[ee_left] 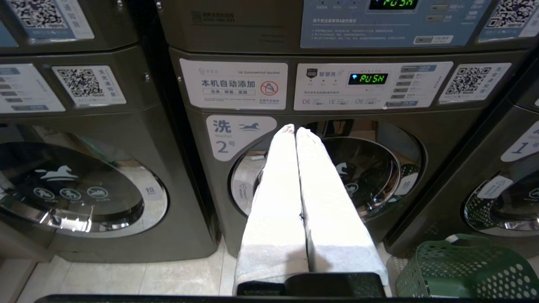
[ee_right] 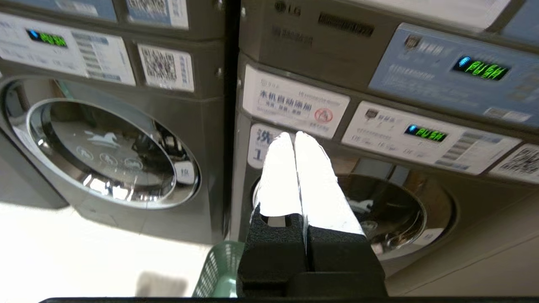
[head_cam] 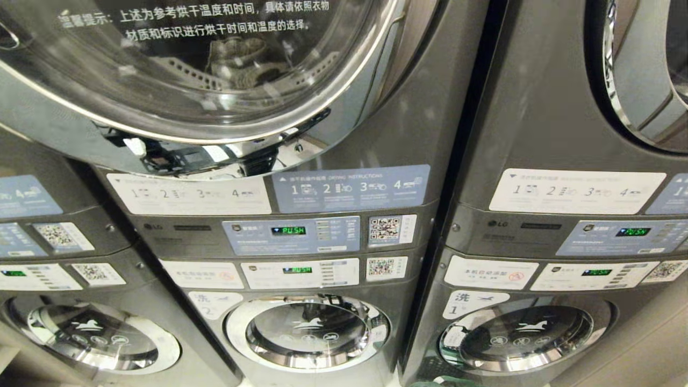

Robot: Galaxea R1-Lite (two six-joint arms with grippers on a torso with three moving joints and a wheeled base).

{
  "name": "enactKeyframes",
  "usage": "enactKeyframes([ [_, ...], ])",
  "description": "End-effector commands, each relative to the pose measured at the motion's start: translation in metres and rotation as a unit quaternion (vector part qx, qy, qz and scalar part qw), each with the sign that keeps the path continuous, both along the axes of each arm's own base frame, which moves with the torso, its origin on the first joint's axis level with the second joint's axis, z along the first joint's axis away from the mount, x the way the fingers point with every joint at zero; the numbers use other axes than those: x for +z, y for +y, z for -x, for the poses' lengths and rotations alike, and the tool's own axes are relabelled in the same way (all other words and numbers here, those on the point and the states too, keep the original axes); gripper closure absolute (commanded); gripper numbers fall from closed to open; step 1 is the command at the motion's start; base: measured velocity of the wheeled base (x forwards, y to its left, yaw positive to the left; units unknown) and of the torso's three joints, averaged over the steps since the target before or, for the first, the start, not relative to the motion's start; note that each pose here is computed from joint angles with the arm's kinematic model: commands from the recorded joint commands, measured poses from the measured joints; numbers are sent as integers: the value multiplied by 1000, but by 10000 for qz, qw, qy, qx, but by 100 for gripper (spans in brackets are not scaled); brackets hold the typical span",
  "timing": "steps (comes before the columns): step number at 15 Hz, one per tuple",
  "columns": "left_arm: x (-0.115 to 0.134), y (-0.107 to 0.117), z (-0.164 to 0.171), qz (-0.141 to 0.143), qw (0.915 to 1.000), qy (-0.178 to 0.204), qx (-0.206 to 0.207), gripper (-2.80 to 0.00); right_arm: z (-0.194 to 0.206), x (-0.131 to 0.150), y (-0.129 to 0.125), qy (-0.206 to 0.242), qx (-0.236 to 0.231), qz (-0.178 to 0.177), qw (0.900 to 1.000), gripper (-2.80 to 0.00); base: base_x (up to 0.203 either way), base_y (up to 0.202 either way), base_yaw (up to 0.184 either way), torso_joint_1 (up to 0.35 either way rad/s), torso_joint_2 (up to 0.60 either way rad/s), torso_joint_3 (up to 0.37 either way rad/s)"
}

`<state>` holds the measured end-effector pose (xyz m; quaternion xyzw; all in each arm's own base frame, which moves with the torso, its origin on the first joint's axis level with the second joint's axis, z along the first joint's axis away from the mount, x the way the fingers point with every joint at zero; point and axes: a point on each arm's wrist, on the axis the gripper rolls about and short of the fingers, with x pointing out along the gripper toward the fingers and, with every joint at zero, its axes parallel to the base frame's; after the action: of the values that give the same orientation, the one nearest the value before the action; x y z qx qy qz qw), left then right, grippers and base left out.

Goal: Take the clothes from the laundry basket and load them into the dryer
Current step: Close the dryer

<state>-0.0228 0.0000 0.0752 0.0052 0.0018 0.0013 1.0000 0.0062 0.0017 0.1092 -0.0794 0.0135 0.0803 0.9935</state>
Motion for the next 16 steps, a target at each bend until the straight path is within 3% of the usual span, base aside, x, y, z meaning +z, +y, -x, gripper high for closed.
enactKeyframes([
  [1, 0, 0, 0, -2, 10000, -3, 3, 0, 1, -9, 0, 275, 18, 30, 9996, 0, 196, 0, 0, 5, 1, 12],
  [4, 0, 0, 0, 6, 10000, -3, 3, 0, 8, -31, -1, 1249, 44, 125, 9921, 0, 161, 0, -2, 5, 5, 1],
  [9, 0, 0, 0, -2, 10000, -3, 3, 0, 9, -31, -1, 1285, 486, 13, 9905, 0, 0, 0, 0, -5, 1, 0],
  [10, 0, 0, 0, -17, 10000, -3, 3, 0, 9, -31, -2, 1286, 385, -25, 9909, 0, 0, 0, 0, 0, 0, 0],
  [12, 0, 0, 0, -17, 10000, -3, 3, 0, 9, -29, -2, 1366, 121, -428, 9896, 0, 0, 0, 0, 0, 0, 0],
  [14, 0, 0, 0, -17, 10000, -3, 3, 0, 9, -29, -2, 1701, -375, -443, 9837, 0, 0, 0, 0, 0, 0, 0],
  [16, 0, 0, 0, -17, 10000, 5, 3, 0, 7, -28, -2, 1943, -552, -434, 9784, 0, 0, 0, 0, 0, 0, 0],
])
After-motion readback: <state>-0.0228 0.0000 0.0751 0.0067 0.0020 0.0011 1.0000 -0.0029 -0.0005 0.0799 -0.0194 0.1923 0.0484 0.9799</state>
